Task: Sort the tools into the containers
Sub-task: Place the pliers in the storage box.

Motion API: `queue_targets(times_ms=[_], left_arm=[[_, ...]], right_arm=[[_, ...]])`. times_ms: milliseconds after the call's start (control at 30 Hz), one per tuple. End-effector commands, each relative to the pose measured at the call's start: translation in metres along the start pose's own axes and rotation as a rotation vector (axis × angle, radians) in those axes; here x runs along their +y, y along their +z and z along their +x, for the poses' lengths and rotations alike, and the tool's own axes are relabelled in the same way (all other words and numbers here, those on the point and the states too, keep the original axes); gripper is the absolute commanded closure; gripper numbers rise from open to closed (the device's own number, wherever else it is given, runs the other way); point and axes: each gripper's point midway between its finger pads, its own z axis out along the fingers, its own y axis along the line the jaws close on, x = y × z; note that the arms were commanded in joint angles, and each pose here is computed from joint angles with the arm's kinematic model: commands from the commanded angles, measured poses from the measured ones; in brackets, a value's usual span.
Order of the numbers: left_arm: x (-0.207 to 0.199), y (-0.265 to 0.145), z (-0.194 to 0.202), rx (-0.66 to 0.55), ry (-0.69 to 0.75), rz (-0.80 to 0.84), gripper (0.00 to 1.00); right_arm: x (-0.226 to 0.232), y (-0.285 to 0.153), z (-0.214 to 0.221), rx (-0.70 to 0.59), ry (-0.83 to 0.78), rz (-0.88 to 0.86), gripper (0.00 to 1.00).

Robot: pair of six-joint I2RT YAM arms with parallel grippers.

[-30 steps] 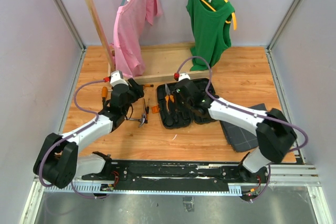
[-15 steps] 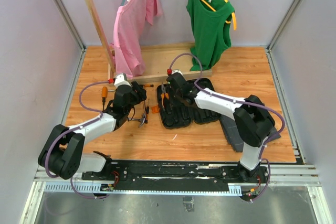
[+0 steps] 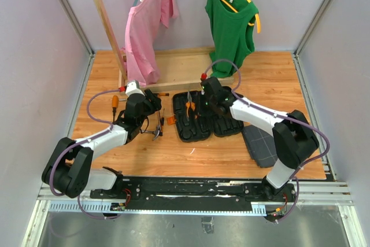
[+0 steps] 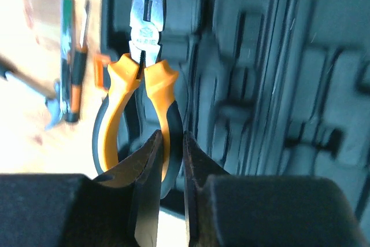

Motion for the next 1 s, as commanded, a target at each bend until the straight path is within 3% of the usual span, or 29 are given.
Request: queue_targets(times_ms=[0, 167, 567, 967], left_arm=[[-0.001, -0.003, -0.015, -0.056, -0.009, 0.006, 0.39], [0.001, -0.002, -0.012, -0.052, -0.009, -0.001, 0.39], [-0.001, -0.001, -0.009, -0.039, -0.018, 0.009, 0.39], [-0.004, 0.000, -0.010, -0.037, -0.015, 0.018, 0.39]], right_arm=[[0.022, -0.012, 0.041, 0.067, 0.111, -0.112, 0.99], [0.025, -0.017, 0.027, -0.040, 0.111, -0.131, 0.99], [0.031, -0.005, -0.001, -0.101, -0.159, -0.152, 0.99], [0.006, 0.010, 0.020, -0.009, -0.157, -0.005, 0.99]])
